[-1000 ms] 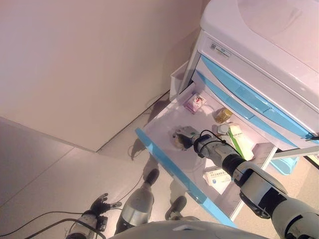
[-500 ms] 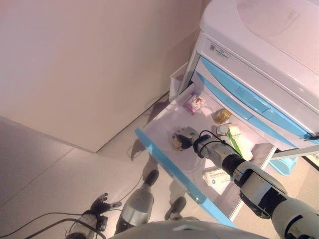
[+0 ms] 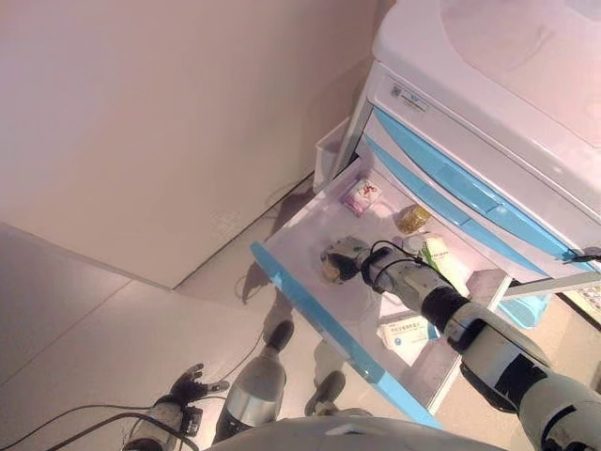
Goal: Open the drawer and pick up the medicine
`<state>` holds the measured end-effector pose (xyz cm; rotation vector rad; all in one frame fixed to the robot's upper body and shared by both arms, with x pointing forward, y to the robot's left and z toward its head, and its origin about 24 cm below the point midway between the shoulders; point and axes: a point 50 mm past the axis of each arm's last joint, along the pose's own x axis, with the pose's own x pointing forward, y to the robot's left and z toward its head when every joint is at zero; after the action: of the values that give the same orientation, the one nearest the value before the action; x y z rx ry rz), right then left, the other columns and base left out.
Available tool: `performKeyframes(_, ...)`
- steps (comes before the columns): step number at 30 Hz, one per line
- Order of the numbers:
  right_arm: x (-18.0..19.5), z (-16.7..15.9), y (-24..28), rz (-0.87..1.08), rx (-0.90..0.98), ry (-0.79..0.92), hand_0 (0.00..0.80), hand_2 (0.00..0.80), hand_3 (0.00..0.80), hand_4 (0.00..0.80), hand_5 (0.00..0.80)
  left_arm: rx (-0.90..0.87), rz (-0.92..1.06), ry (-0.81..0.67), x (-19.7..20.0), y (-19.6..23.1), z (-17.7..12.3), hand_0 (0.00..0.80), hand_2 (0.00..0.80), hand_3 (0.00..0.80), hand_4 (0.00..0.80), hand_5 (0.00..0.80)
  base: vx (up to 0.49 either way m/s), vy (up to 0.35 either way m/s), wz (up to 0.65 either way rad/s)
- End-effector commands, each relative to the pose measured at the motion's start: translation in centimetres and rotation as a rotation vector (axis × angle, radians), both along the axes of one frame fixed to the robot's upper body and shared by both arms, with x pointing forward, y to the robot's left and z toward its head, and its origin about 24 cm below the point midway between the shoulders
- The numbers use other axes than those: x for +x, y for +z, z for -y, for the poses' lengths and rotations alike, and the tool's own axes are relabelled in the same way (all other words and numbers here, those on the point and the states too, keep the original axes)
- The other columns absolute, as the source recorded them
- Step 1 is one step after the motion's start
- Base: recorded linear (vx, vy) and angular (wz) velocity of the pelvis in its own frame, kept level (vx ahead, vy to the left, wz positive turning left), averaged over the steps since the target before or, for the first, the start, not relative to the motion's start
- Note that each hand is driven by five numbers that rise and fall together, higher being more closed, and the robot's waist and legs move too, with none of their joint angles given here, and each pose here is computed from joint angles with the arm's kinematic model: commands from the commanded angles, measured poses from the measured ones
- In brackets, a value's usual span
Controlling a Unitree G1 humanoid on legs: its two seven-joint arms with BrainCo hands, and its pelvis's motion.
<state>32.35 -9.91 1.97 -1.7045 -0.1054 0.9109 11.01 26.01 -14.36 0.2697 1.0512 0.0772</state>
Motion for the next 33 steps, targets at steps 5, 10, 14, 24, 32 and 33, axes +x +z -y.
performKeyframes(5, -1.9, 1.8, 6.2, -0.323, -0.005, 0.052, 0.800, 0.800, 0.800, 0.800, 0.800, 0.086, -0.095, 0.040, -2.2, 0.4, -3.3, 0.000, 0.000, 0.000, 0.000, 0.000, 0.042, 0.000, -0.25)
performKeyframes(10, -2.4, 2.9, 14.6, -0.435, 0.180, 0.119, 0.800, 0.800, 0.800, 0.800, 0.800, 0.112, -0.116, 0.067, -3.3, 0.4, -4.0, 0.000, 0.000, 0.000, 0.000, 0.000, 0.045, 0.029, -0.36)
performKeyframes(14, -2.3, 2.8, 19.9, -0.378, 0.368, 0.170, 0.800, 0.800, 0.800, 0.800, 0.800, 0.113, -0.125, 0.070, -3.7, 0.3, -3.9, 0.000, 0.000, 0.000, 0.000, 0.000, 0.034, 0.036, -0.36)
performKeyframes(24, -0.6, 7.1, 28.3, 0.040, 0.823, 0.071, 0.800, 0.800, 0.800, 0.800, 0.800, 0.082, -0.139, 0.044, -4.3, -0.3, -2.7, 0.000, 0.000, 0.000, 0.000, 0.000, 0.039, 0.028, -0.11)
performKeyframes(32, 1.3, 13.9, 31.6, 0.301, 1.028, -0.255, 0.800, 0.800, 0.800, 0.800, 0.800, 0.072, -0.190, 0.036, -5.3, -0.7, -2.4, 0.000, 0.000, 0.000, 0.000, 0.000, 0.030, 0.002, 0.01)
performKeyframes(33, 1.5, 14.5, 31.8, 0.324, 1.025, -0.288, 0.800, 0.800, 0.800, 0.800, 0.800, 0.073, -0.196, 0.036, -5.5, -0.7, -2.4, 0.000, 0.000, 0.000, 0.000, 0.000, 0.031, -0.005, 0.04)
